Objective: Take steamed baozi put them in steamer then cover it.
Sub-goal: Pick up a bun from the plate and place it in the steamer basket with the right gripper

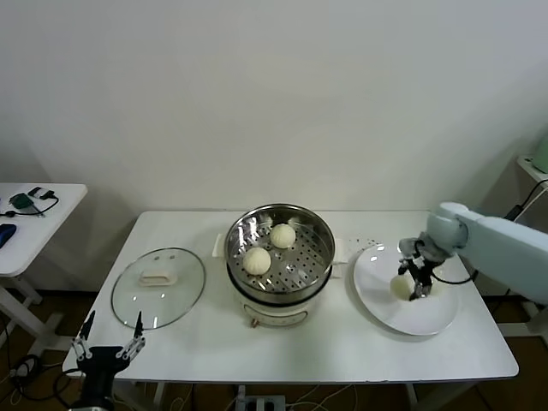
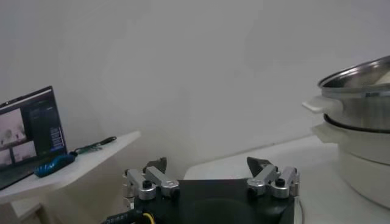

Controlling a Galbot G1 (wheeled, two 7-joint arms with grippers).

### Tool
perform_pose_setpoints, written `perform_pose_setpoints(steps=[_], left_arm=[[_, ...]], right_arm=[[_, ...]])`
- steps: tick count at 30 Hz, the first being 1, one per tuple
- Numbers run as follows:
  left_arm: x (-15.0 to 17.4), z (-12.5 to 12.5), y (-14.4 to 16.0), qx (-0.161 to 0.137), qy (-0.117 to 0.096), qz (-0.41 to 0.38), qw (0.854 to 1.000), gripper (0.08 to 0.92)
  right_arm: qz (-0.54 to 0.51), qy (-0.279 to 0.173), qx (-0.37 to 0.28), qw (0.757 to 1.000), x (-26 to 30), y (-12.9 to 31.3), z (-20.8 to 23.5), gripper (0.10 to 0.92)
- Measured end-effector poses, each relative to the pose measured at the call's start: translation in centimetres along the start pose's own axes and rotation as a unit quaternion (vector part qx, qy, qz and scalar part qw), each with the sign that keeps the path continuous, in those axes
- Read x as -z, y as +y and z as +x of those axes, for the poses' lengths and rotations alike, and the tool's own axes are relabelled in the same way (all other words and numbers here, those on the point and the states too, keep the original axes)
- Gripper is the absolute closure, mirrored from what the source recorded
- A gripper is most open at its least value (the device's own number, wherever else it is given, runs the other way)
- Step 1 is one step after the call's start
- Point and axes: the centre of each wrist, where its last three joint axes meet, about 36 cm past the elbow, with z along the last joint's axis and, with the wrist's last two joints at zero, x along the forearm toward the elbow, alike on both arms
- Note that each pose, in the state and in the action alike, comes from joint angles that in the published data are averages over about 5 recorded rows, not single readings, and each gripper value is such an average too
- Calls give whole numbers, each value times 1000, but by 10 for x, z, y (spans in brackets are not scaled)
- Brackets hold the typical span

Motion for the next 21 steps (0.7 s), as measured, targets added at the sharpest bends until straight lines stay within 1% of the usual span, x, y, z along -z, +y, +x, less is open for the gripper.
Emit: perform_pose_setpoints(steps=[5,10,16,21], left_arm=[[-2,2,-1,-2,3,1,1000,177],[-3,4,-3,-6,5,3,1000,177],[-4,7,-2,-6,6,3,1000,177],[-7,9,0,-4,10,4,1000,177]], right_arm=[[131,11,-16,991,35,-38,66,327],[252,22,-22,967,88,-68,105,327],[383,37,-16,923,165,-93,117,327],[466,41,-2,884,224,-104,100,327]])
